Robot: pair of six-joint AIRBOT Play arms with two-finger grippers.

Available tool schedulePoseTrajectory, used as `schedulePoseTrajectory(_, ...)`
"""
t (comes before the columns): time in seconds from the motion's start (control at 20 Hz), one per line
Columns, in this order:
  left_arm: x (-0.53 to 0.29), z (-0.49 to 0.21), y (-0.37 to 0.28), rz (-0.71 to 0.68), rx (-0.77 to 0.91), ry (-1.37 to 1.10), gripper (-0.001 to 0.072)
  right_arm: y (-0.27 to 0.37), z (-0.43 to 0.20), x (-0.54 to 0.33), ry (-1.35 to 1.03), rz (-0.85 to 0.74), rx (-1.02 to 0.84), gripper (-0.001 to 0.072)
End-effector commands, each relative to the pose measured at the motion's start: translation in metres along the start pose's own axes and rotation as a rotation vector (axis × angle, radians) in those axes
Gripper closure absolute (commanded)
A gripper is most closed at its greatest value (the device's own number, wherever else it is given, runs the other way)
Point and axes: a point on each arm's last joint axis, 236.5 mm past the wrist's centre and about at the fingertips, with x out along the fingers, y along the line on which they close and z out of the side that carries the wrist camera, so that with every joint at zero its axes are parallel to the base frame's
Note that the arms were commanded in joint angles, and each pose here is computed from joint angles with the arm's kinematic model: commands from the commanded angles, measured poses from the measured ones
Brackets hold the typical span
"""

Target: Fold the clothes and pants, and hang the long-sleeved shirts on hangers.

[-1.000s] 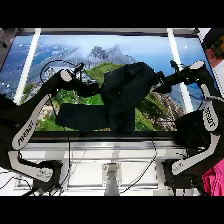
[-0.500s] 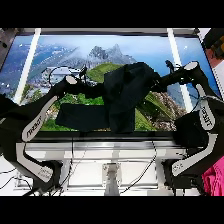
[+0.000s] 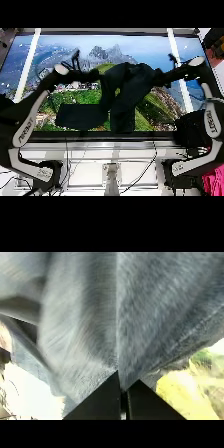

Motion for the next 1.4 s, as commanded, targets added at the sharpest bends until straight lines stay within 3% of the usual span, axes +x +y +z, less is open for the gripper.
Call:
schedulePoseTrajectory(0.0, -0.076, 0.091, -0.058, 0.015, 0.223, -0.224, 0.0702, 0.048, -0.007, -0.071, -0.136, 0.013, -0.108, 0.0687)
schedulePoseTrajectory(0.25, -0.164, 0.166, -0.158, -0.063, 0.420, -0.478, 0.0702, 0.155, -0.018, -0.182, -0.538, 0.080, -0.293, 0.0687)
schedulePoseTrajectory(0.4, -0.184, 0.180, -0.184, -0.092, 0.449, -0.559, 0.0702, 0.175, -0.014, -0.224, -0.722, 0.076, -0.280, 0.0687)
schedulePoseTrajectory(0.6, -0.149, 0.160, -0.200, -0.134, 0.455, -0.494, 0.0702, 0.144, 0.003, -0.246, -0.832, -0.062, -0.198, 0.0687)
schedulePoseTrajectory(0.8, -0.065, 0.111, -0.210, -0.186, 0.449, -0.338, 0.0702, 0.069, 0.017, -0.253, -0.848, -0.350, -0.095, 0.0687)
schedulePoseTrajectory(0.95, 0.009, 0.068, -0.202, -0.195, 0.438, -0.225, 0.0699, 0.034, 0.029, -0.243, -0.818, -0.435, -0.029, 0.0684)
schedulePoseTrajectory(1.0, 0.033, 0.055, -0.195, -0.189, 0.444, -0.199, 0.0698, 0.027, 0.032, -0.234, -0.792, -0.437, -0.015, 0.0646)
schedulePoseTrajectory(1.05, 0.054, 0.043, -0.185, -0.178, 0.451, -0.170, 0.0686, 0.018, 0.032, -0.223, -0.750, -0.445, 0.004, 0.0398)
schedulePoseTrajectory(1.1, 0.068, 0.035, -0.174, -0.167, 0.443, -0.143, 0.0583, 0.008, 0.030, -0.212, -0.698, -0.462, 0.016, 0.0107)
schedulePoseTrajectory(1.15, 0.078, 0.027, -0.165, -0.160, 0.436, -0.113, 0.0387, -0.001, 0.028, -0.205, -0.658, -0.487, 0.010, 0.0063)
schedulePoseTrajectory(1.2, 0.080, 0.024, -0.157, -0.154, 0.430, -0.091, 0.0325, -0.009, 0.027, -0.201, -0.629, -0.516, -0.012, 0.0064)
schedulePoseTrajectory(1.3, 0.069, 0.031, -0.143, -0.125, 0.446, -0.076, 0.0341, -0.013, 0.030, -0.201, -0.627, -0.535, -0.028, 0.0068)
schedulePoseTrajectory(1.35, 0.059, 0.040, -0.137, -0.109, 0.453, -0.082, 0.0359, -0.012, 0.032, -0.202, -0.634, -0.534, -0.041, 0.0119)
